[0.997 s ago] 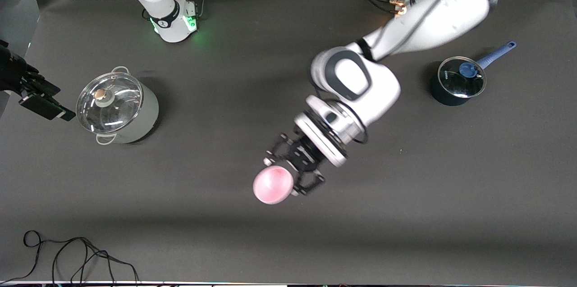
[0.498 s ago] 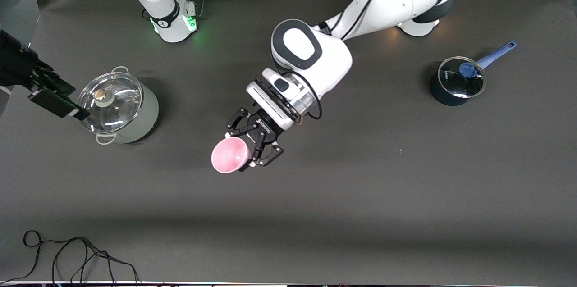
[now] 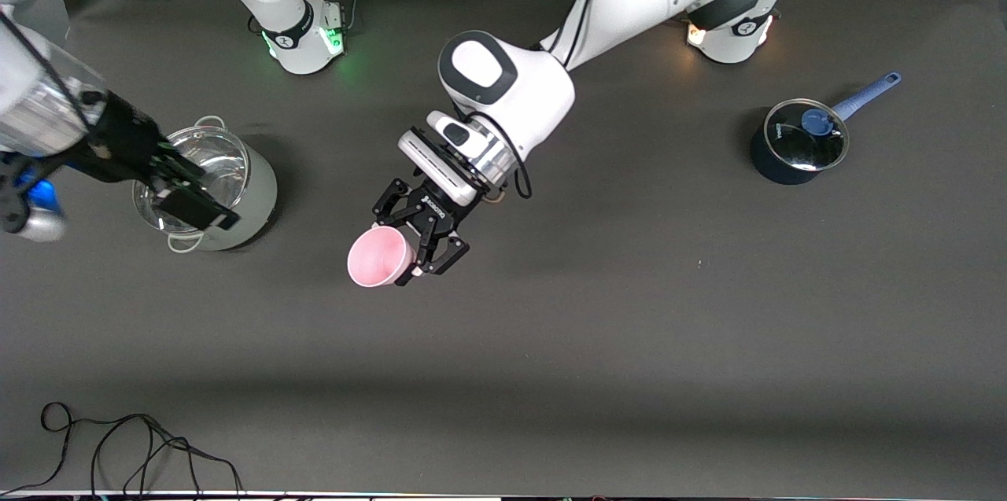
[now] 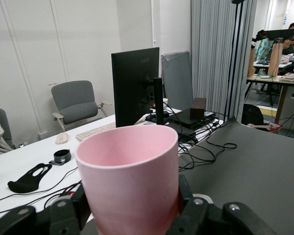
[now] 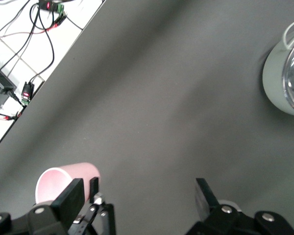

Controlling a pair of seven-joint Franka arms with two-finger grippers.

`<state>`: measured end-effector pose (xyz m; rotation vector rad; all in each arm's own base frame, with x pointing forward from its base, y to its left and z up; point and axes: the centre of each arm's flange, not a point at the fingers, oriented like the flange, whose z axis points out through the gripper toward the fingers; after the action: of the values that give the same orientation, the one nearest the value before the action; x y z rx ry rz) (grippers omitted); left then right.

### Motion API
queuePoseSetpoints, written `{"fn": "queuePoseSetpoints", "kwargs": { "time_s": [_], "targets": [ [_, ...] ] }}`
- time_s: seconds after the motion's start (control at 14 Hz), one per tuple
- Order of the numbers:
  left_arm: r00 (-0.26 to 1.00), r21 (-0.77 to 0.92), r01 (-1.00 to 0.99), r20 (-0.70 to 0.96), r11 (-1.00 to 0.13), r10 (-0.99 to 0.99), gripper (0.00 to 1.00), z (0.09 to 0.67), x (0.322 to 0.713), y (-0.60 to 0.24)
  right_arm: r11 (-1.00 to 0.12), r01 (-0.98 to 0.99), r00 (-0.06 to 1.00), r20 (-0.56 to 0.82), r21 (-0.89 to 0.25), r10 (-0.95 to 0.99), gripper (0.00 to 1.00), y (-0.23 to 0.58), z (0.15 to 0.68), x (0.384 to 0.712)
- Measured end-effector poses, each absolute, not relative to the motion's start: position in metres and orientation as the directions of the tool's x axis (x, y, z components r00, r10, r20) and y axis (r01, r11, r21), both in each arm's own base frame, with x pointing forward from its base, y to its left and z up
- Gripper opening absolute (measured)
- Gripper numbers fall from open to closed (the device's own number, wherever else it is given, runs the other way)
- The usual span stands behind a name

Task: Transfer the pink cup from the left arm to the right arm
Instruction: 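Move the right gripper to the pink cup rim beside the left gripper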

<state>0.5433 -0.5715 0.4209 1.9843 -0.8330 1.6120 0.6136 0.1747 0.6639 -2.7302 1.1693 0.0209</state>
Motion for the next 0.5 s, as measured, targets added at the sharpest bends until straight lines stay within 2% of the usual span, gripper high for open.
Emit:
{"fn": "queuePoseSetpoints", "kwargs": {
  "time_s": [0.5],
  "targets": [
    [0.130,-0.027,-0.676,0.979,-0.737,-0.155,0.70,0.425,0.542,-0.573,-0.737,-0.667,0.745,-0.049,-0.109,-0.666,1.00,0.252,0.642,0.608]
  ]
}}
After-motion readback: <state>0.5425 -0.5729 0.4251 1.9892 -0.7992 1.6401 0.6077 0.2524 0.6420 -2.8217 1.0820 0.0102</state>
